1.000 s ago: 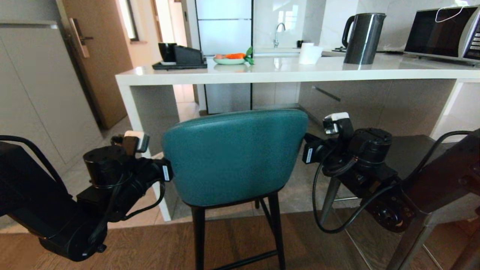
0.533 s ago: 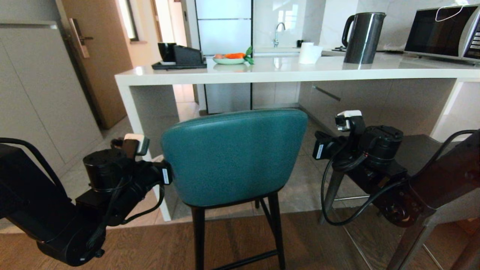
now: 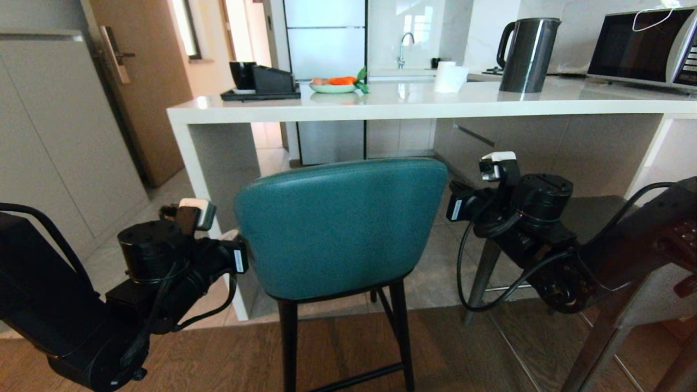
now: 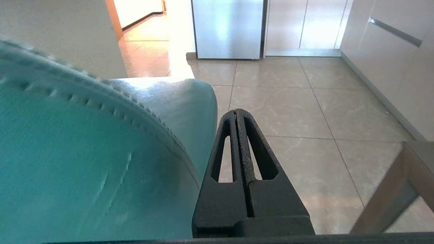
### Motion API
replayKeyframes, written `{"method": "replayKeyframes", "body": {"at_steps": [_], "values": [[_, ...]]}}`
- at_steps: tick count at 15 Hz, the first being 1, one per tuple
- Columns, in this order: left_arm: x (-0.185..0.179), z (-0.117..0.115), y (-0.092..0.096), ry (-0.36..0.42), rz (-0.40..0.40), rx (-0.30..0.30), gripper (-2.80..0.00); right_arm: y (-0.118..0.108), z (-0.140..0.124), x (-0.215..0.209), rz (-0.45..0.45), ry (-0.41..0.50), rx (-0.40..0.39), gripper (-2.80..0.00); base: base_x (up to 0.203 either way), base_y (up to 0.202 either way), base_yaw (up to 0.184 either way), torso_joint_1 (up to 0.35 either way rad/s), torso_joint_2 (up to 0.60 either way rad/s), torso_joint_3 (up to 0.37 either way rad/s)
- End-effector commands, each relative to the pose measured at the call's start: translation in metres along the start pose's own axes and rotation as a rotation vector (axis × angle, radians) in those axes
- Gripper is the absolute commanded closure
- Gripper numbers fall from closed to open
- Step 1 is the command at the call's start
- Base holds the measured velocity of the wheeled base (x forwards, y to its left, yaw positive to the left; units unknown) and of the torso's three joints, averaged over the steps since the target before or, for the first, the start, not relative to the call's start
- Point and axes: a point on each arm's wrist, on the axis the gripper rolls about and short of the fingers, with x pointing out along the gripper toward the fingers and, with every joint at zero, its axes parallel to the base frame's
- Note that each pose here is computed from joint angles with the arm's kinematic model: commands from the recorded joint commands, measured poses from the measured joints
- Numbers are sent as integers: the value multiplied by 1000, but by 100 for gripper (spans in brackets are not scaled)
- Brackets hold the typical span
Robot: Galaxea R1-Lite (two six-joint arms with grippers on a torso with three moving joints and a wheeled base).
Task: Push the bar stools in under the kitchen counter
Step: Push the blue chair back under the dining table
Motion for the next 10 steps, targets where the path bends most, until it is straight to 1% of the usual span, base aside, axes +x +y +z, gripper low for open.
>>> {"method": "replayKeyframes", "body": {"at_steps": [1,5,8,10], "values": [[-1,4,-1,-18,-3,-3,0,0,-9,9,2,8,-1,0,0,0,0,0,0,0],[0,3,-1,-16,-3,-3,0,-2,-14,19,11,14,-4,0,0,0,0,0,0,0],[0,3,-3,-15,-10,-3,0,9,-22,24,50,24,-7,0,0,0,0,0,0,0],[0,0,-4,-4,-11,-1,0,13,-24,29,76,20,-38,0,0,0,0,0,0,0]]}}
